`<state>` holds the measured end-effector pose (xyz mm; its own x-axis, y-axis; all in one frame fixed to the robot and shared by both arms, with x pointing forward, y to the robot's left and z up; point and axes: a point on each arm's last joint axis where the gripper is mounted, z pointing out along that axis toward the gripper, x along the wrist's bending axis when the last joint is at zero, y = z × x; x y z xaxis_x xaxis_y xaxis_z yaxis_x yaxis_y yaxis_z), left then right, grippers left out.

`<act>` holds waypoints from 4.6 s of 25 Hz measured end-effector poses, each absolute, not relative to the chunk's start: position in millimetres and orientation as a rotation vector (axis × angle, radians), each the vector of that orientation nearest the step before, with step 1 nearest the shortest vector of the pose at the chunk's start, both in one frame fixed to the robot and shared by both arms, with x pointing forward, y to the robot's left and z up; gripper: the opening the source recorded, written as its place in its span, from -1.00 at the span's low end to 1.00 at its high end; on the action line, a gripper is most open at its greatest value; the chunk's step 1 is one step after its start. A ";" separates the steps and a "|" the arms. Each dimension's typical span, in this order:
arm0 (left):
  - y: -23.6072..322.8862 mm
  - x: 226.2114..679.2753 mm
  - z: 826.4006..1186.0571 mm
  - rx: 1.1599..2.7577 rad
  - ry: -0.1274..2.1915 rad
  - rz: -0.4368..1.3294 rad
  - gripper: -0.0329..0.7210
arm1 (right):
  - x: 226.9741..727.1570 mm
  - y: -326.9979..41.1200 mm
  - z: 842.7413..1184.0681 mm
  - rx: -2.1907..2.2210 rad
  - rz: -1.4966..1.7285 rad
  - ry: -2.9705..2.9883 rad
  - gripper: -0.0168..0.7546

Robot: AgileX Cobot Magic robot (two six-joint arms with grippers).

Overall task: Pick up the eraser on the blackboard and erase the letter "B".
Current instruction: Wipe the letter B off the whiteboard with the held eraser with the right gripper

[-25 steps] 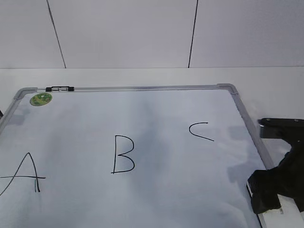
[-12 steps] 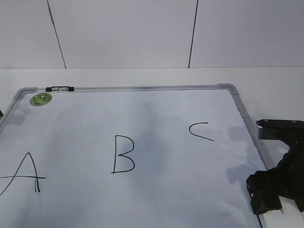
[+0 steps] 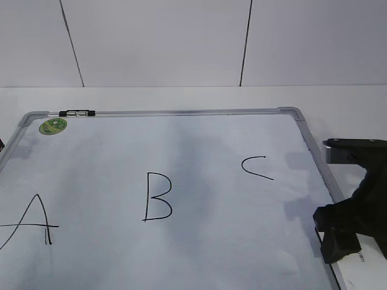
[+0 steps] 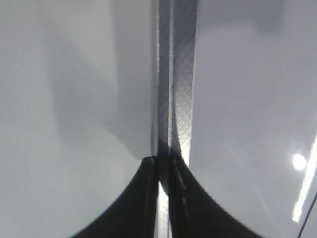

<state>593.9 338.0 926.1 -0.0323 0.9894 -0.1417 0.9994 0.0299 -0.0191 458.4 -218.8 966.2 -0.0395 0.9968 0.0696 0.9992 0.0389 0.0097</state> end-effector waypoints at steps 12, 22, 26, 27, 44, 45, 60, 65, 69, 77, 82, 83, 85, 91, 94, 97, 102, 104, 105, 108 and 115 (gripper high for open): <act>337.9 593.9 926.1 2.121 2.189 -0.173 -0.83 | 469.1 -209.1 988.2 -2.035 -0.169 -2.275 0.38; 337.8 593.4 926.1 2.123 2.190 -0.179 -0.83 | 515.1 -143.9 1043.2 -1.752 -0.254 -2.592 0.38; 337.7 593.3 926.1 2.122 2.191 -0.183 -0.83 | 529.6 -103.4 1034.9 -1.628 -0.196 -2.657 0.38; 337.7 593.3 926.1 2.122 2.191 -0.183 -0.83 | 534.3 -96.2 1033.0 -1.614 -0.195 -2.664 0.38; 337.4 592.9 926.3 2.121 2.192 -0.191 -0.83 | 578.7 12.7 968.7 -1.302 -0.192 -2.843 0.38; 337.3 593.0 926.3 2.120 2.192 -0.191 -0.83 | 573.9 19.5 966.4 -1.269 -0.189 -2.854 0.38; 337.2 593.0 926.1 2.119 2.192 -0.193 -0.83 | 560.4 40.9 940.3 -1.156 -0.079 -2.869 0.38; 337.2 593.0 926.1 2.119 2.192 -0.193 -0.83 | 562.4 39.3 940.6 -1.176 -0.077 -2.868 0.38; 337.2 593.0 926.1 2.119 2.192 -0.193 -0.83 | 565.6 36.0 940.3 -1.207 -0.066 -2.865 0.38; 337.2 593.0 926.1 2.119 2.192 -0.193 -0.83 | 598.9 3.0 941.0 -1.459 -0.108 -2.731 0.38; 337.2 593.0 926.2 2.118 2.192 -0.193 -0.83 | 629.6 -35.6 941.1 -1.628 -0.127 -2.648 0.38; 337.2 593.0 926.2 2.118 2.192 -0.193 -0.83 | 632.3 -39.5 941.0 -1.642 -0.122 -2.653 0.38; 336.9 593.1 926.2 2.114 2.193 -0.196 -0.83 | 633.9 -41.9 941.0 -1.651 -0.119 -2.654 0.38; 336.9 593.2 926.2 2.113 2.192 -0.194 -0.83 | 629.3 -33.0 942.3 -1.619 -0.111 -2.701 0.38; 336.9 593.2 926.2 2.113 2.192 -0.194 -0.83 | 625.5 -20.6 945.5 -1.561 -0.105 -2.771 0.38; 336.9 593.1 926.2 2.114 2.193 -0.196 -0.83 | 622.5 -2.6 945.7 -1.470 -0.111 -2.847 0.38; 336.9 593.1 926.2 2.114 2.193 -0.196 -0.83 | 609.1 37.8 941.7 -1.334 -0.213 -2.884 0.38; 336.9 593.1 926.2 2.114 2.193 -0.196 -0.83 | 600.0 50.1 943.1 -1.280 -0.249 -2.885 0.38; 336.9 593.1 926.2 2.114 2.193 -0.196 -0.83 | 595.8 55.2 943.0 -1.260 -0.258 -2.887 0.38; 336.9 593.1 926.2 2.114 2.193 -0.196 -0.83 | 586.0 66.6 942.3 -1.213 -0.271 -2.902 0.38; 336.9 593.1 926.2 2.114 2.193 -0.196 -0.83 | 585.8 67.8 941.8 -1.224 -0.266 -2.929 0.38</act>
<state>593.1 336.9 926.2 -0.0385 0.9875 -0.1530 0.9990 0.0343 -0.0300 585.8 67.8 941.8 -0.7037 0.7101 0.0237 0.7027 0.6908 0.1702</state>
